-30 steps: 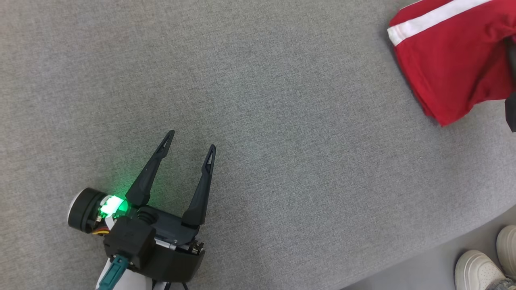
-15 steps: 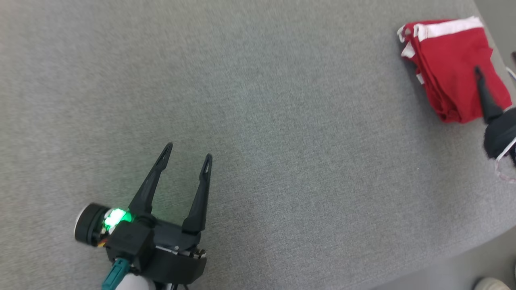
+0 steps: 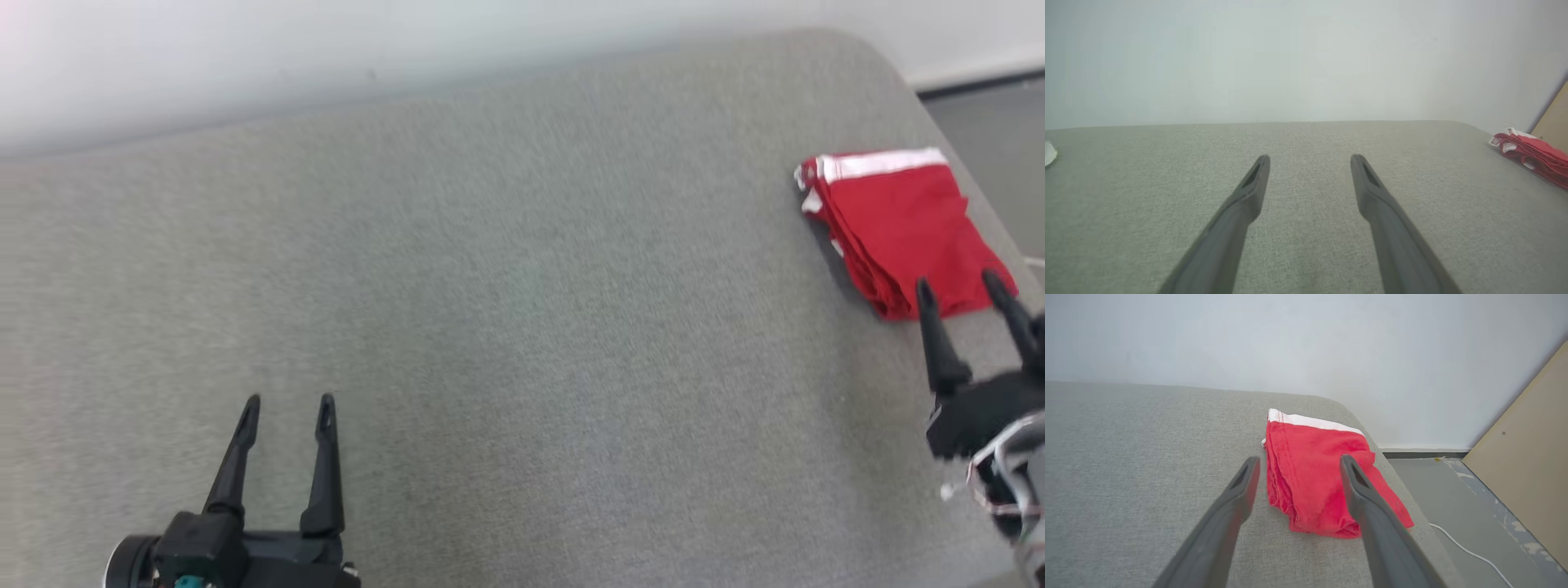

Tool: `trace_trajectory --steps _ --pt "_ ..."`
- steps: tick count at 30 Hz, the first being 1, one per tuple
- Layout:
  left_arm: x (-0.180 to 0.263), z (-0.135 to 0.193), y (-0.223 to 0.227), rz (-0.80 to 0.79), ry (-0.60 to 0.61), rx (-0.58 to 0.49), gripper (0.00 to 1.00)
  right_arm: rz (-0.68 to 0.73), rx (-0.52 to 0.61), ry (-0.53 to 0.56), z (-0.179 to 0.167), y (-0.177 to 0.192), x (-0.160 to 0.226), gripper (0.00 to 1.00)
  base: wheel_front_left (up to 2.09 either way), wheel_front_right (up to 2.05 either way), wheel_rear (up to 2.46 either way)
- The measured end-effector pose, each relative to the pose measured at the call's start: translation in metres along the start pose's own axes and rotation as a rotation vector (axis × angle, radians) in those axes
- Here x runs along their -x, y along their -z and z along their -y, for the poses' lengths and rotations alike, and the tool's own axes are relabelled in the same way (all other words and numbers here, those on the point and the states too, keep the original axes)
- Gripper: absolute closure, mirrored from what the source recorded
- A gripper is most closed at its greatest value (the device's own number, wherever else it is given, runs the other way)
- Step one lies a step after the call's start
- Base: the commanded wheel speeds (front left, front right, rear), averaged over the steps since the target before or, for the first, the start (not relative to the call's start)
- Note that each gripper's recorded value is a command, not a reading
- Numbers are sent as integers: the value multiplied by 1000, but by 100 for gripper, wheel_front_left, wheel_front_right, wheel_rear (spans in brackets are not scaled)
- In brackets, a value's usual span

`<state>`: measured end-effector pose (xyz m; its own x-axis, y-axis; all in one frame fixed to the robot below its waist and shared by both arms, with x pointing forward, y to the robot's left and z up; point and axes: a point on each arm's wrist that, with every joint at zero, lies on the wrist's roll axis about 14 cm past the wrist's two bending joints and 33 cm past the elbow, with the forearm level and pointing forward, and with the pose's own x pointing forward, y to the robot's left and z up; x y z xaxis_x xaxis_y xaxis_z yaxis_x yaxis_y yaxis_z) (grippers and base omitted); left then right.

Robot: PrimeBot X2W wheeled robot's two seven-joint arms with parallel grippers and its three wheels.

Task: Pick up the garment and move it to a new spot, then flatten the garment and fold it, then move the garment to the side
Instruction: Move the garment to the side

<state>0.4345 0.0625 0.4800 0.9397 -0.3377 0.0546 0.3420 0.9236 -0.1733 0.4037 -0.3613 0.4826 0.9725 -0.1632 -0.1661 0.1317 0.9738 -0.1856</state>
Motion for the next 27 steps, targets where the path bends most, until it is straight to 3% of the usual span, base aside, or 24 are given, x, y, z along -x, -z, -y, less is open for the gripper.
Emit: trace_trajectory --steps 8,19,27 --pt "36 -33 -19 19 -140 -37 0 14 -102 -45 -38 18 38 0 0 0 0" --pt "83 -59 -35 46 -253 -75 0 154 -145 -205 -109 -17 57 0 0 0 0" --pt "106 -73 -39 56 -313 -69 0 217 -118 -286 -139 -35 65 0 0 0 0"
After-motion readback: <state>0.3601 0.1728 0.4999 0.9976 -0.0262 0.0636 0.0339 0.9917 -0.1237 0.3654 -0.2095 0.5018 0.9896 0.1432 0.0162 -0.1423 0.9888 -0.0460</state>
